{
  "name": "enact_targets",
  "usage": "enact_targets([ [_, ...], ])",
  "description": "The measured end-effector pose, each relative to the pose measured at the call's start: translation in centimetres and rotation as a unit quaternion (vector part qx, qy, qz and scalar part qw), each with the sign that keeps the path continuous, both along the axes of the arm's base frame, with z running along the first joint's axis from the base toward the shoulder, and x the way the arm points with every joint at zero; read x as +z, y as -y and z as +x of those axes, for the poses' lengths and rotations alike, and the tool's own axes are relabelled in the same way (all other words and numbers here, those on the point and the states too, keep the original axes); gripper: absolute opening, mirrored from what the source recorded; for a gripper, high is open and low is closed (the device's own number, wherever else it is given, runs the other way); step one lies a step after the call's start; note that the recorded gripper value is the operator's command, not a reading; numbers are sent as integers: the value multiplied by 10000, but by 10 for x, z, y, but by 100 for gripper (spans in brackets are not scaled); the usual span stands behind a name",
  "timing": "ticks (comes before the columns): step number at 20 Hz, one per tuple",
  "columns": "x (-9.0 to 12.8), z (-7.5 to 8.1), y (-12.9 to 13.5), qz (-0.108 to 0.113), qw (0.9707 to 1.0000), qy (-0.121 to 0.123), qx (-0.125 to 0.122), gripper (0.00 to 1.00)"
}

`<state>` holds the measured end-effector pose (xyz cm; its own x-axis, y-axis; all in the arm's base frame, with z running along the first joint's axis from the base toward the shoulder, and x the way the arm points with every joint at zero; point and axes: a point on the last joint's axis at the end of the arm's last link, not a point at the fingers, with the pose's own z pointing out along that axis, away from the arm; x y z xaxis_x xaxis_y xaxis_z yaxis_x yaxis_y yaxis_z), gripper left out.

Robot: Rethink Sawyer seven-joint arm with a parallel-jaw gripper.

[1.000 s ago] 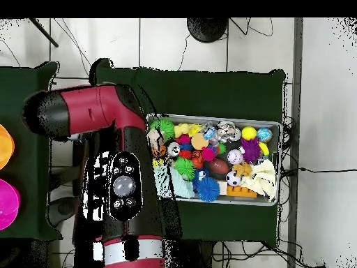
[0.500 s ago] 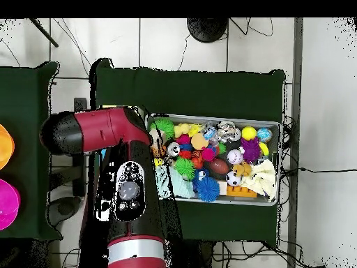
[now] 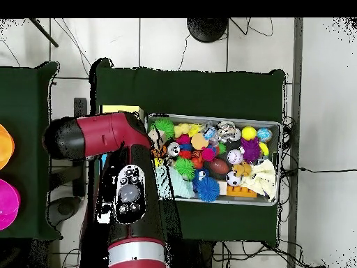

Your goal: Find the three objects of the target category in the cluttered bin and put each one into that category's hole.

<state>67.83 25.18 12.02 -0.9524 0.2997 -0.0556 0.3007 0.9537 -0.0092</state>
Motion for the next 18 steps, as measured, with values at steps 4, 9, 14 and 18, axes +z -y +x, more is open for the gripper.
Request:
enact_targets([
  [4,4,1,0,2,10000,30,2,100],
  [9,7,4,0,11,9999,122,4,100],
  [14,6,9,1,-55,9990,433,34,100],
  [18,4,10,1,-141,9981,592,74,100],
])
